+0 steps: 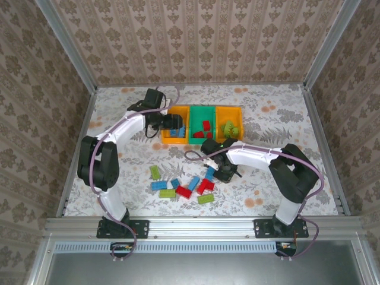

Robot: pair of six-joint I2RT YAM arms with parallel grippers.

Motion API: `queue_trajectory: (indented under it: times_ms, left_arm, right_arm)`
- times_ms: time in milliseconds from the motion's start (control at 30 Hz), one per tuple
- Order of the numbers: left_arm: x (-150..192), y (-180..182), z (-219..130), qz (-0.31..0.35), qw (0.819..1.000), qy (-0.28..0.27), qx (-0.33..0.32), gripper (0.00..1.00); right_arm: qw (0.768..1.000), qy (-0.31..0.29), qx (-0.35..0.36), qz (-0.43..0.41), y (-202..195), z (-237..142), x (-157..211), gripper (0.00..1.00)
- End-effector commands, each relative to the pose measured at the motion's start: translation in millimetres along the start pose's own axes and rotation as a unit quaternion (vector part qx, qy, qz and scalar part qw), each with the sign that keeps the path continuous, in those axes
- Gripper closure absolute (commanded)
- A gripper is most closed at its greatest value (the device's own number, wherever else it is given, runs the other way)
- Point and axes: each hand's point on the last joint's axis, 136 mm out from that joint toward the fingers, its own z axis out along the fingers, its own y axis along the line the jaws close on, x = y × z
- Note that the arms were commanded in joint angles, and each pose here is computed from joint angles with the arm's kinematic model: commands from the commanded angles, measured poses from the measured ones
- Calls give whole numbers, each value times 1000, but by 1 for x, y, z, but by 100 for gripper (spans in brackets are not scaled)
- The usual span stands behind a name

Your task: Sort the legos into containers by color

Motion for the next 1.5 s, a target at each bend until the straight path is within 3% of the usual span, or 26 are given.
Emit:
queue_trajectory:
  times_ms: [0,400,767,1100,1467]
  left_arm:
    - [2,-3,-9,-8,1000,-8,5,26]
    - [9,4,-21,-6,1000,-28,-7,23]
    - [19,6,-28,-7,1000,-30,-8,22]
    - [34,7,-33,-3,999,-33,1,21]
    - [53,-3,-36,24,999,-30,29,13]
  right_arm:
    - [999,-27,18,14,-8,-18,-1,72]
    - [973,-202,-12,107,-28,-79,-41,74]
    - [911,-334,-94,224,-55,-122,-106,75]
    - [853,-343,-168,354,-89,-127,-149,77]
    - [815,-274,-197,471,-119,-94,-175,71]
